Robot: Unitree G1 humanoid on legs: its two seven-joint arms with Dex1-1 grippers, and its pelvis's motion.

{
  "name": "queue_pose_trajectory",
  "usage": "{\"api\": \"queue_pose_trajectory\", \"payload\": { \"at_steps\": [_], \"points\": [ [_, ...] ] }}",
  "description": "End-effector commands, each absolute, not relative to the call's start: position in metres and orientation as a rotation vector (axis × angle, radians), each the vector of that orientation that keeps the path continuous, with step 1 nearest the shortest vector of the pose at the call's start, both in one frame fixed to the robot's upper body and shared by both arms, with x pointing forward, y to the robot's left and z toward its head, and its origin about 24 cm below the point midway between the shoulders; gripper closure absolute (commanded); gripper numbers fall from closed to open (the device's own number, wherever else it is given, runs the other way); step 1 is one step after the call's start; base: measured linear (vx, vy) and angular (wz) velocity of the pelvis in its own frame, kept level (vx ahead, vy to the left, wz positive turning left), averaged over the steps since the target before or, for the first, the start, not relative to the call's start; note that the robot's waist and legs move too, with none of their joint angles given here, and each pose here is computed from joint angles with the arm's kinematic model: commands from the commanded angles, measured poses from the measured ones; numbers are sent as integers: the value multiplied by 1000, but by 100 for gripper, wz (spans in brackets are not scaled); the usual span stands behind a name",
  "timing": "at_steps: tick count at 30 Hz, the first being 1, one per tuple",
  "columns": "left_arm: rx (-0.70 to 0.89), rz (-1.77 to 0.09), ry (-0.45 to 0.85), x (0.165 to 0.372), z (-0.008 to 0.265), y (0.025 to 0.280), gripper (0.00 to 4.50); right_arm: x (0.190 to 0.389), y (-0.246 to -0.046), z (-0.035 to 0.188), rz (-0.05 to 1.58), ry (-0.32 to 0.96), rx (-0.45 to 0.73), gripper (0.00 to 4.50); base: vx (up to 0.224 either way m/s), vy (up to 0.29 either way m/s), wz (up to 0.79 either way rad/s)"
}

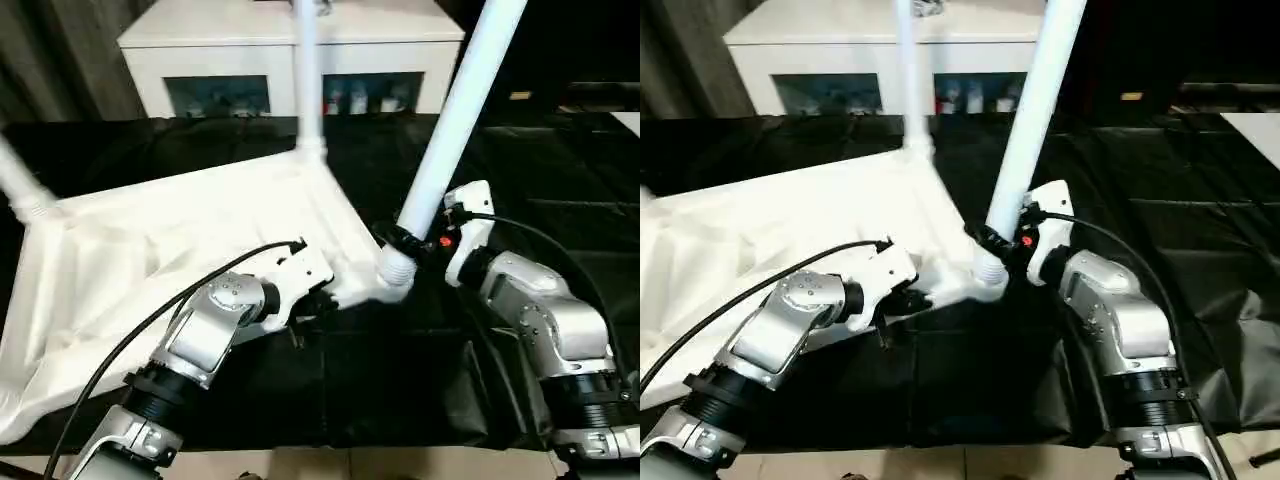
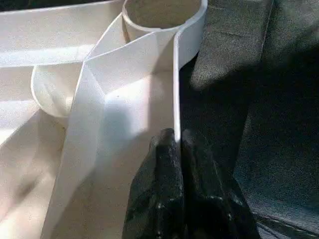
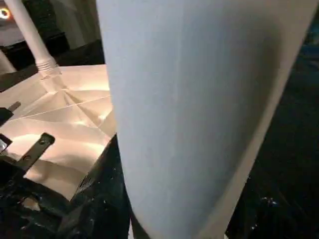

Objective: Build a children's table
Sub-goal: Insert table leg to table base

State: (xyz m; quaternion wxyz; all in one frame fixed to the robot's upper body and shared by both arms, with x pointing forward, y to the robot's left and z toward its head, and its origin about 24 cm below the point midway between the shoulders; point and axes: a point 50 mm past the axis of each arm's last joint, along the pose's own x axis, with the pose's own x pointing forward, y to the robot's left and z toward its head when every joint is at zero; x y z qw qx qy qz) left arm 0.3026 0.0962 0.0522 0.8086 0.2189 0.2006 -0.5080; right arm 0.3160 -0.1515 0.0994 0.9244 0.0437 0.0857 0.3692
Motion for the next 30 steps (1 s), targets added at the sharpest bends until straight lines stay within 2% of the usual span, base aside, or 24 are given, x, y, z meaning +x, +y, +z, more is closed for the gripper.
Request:
{"api": "queue_pose_trajectory", "payload": {
  "at_steps": [1, 11, 17, 23, 30],
  "points": [
    [503, -1029, 432, 305, 48, 108, 450, 317, -152, 107, 779, 135, 87, 264, 0, 0, 0],
    [520, -1155, 450, 293, 43, 113, 450, 324, -162, 107, 796, 111, 121, 264, 0, 0, 0],
    [488, -1257, 431, 286, 48, 111, 450, 329, -164, 97, 903, 137, 188, 264, 0, 0, 0],
    [507, -1264, 431, 285, 51, 115, 450, 325, -162, 90, 988, 205, 184, 264, 0, 0, 0],
    [508, -1217, 391, 290, 53, 116, 450, 324, -165, 86, 980, 212, 175, 264, 0, 0, 0]
  ]
}}
